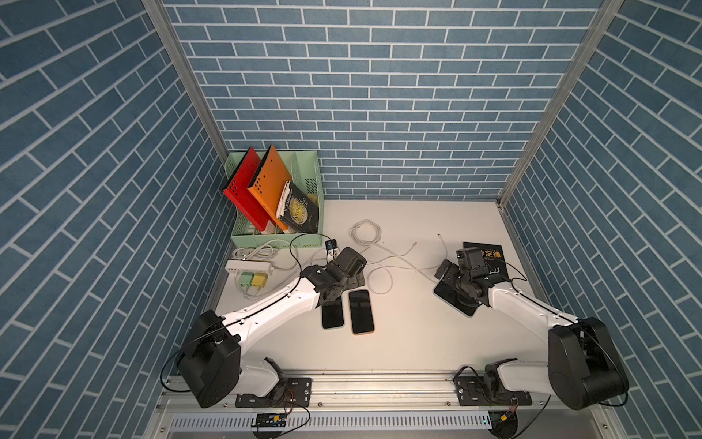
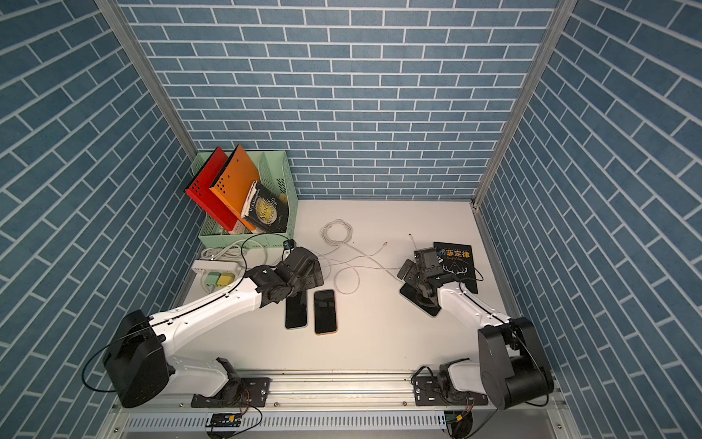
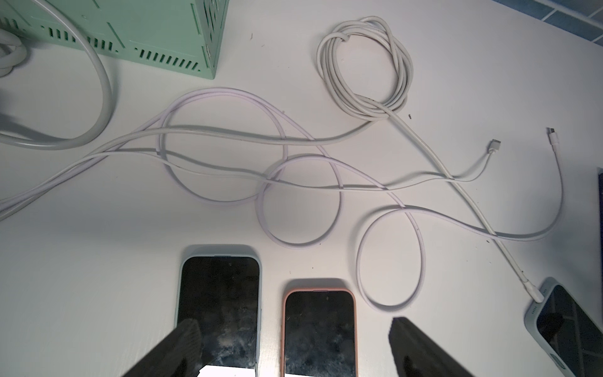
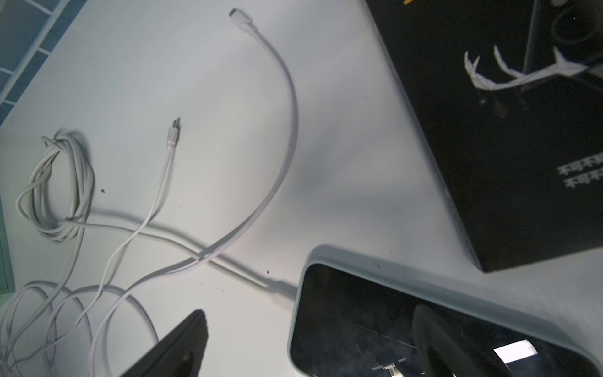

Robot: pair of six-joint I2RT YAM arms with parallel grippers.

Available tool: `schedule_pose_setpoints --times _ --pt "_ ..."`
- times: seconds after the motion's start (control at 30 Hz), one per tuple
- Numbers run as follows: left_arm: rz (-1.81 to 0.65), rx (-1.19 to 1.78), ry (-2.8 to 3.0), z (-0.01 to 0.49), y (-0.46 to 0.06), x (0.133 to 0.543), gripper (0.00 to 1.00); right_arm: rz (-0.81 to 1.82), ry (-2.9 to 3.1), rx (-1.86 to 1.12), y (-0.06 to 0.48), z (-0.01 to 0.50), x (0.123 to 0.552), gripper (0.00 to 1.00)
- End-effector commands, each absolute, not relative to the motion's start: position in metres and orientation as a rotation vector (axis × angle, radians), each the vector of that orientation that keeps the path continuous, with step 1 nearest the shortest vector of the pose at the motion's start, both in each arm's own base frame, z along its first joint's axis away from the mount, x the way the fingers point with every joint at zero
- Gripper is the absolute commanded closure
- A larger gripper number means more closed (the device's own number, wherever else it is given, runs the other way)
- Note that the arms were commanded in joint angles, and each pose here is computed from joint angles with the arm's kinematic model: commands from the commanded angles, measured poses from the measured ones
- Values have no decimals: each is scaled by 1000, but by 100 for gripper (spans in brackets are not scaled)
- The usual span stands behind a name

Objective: Unplug the charging cable from the phone
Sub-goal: Adjust the phone at the center of the board, then adjust the charging cable at the center of the board.

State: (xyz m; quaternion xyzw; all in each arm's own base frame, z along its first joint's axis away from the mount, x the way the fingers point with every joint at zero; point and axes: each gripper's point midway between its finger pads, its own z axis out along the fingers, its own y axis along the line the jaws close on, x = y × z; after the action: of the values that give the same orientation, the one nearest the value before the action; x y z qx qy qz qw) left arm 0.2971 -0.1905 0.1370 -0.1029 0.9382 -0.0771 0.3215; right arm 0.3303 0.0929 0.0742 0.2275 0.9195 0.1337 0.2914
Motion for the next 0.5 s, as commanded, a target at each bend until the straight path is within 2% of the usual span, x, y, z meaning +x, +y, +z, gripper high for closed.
schedule_pose_setpoints --times 0.0,0.23,0.47 --pt "-197 -277 2461 138 -187 298 4 363 2405 568 91 85 355 1" --pt "-207 -293 2469 133 -186 295 4 392 2476 492 102 67 371 0" --pt "-215 -296 2473 131 -189 296 5 491 2512 302 151 66 383 1"
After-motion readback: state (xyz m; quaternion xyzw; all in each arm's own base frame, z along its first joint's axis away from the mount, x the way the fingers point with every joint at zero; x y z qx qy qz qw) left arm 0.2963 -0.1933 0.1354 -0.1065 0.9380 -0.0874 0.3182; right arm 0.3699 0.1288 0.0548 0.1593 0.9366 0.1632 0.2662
